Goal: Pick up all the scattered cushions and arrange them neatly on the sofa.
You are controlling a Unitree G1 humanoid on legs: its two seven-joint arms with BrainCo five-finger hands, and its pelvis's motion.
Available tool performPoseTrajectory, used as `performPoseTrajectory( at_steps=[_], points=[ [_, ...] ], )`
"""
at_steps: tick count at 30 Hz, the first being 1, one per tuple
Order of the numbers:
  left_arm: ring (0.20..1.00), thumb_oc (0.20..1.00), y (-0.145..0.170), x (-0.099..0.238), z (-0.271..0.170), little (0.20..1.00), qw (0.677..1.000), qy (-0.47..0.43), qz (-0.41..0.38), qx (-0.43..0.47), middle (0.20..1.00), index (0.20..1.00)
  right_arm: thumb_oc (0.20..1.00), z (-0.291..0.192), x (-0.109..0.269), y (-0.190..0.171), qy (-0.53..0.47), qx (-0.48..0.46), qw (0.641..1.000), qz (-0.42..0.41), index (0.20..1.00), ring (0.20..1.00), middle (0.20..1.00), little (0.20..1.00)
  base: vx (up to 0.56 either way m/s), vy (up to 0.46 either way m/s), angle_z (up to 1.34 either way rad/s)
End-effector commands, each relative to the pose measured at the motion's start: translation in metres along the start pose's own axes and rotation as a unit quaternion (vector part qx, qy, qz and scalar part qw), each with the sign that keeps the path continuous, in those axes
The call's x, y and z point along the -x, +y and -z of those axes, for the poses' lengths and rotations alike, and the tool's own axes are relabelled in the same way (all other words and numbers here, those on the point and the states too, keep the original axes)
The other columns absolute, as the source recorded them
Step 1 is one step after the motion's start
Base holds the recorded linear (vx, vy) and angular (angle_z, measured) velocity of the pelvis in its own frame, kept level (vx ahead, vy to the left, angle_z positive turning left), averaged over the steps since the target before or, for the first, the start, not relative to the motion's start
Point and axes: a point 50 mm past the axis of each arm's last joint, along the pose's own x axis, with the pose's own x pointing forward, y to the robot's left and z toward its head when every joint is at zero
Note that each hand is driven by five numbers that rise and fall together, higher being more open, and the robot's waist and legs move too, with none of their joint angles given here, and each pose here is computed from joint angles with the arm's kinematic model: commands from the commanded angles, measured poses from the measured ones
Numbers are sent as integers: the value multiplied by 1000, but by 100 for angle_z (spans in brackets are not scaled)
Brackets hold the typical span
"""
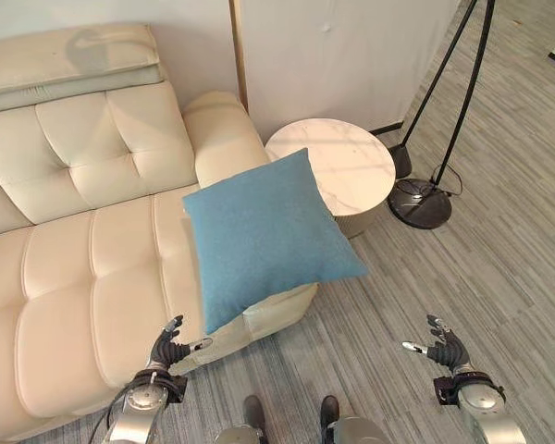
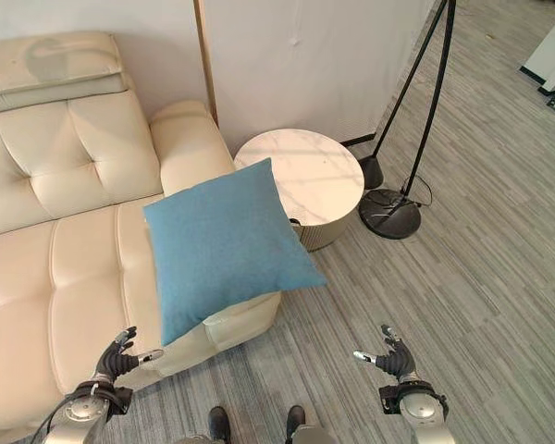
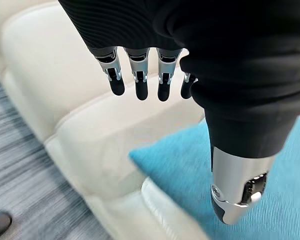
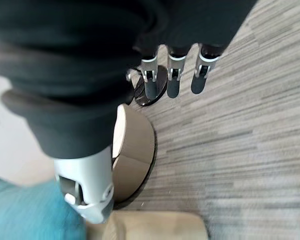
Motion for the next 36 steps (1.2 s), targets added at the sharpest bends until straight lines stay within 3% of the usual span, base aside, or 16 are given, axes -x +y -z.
performPoseTrajectory(
  at_steps=[1, 13, 22, 30, 36],
  points=[
    [1000, 1000, 16, 5, 1, 1000, 1000, -11, -21, -8, 1000, 1000, 1000, -10, -2, -2, -26, -1, 1000, 2, 1000, 1000, 1000, 1000, 122, 91, -2],
    [1000, 1000, 17, 2, -3, 1000, 999, -18, -31, 24, 1000, 1000, 1000, -5, -3, -22, -12, 4, 999, 39, 1000, 1000, 1000, 1000, 148, -39, 34],
    [1000, 1000, 20, 0, 7, 1000, 993, 10, -50, 107, 1000, 1000, 1000, -50, -5, -43, -102, -45, 992, 66, 1000, 1000, 1000, 1000, 93, -59, 0],
    [1000, 1000, 27, -20, -14, 1000, 990, -1, -64, 125, 1000, 1000, 1000, -98, -22, -10, -162, -72, 984, -30, 1000, 1000, 1000, 1000, 0, -43, 3],
    [1000, 1000, 22, -47, -73, 1000, 984, -67, -63, 153, 1000, 1000, 1000, -155, -46, 19, -204, -48, 975, -70, 1000, 1000, 1000, 1000, -137, -53, 8]
  ],
)
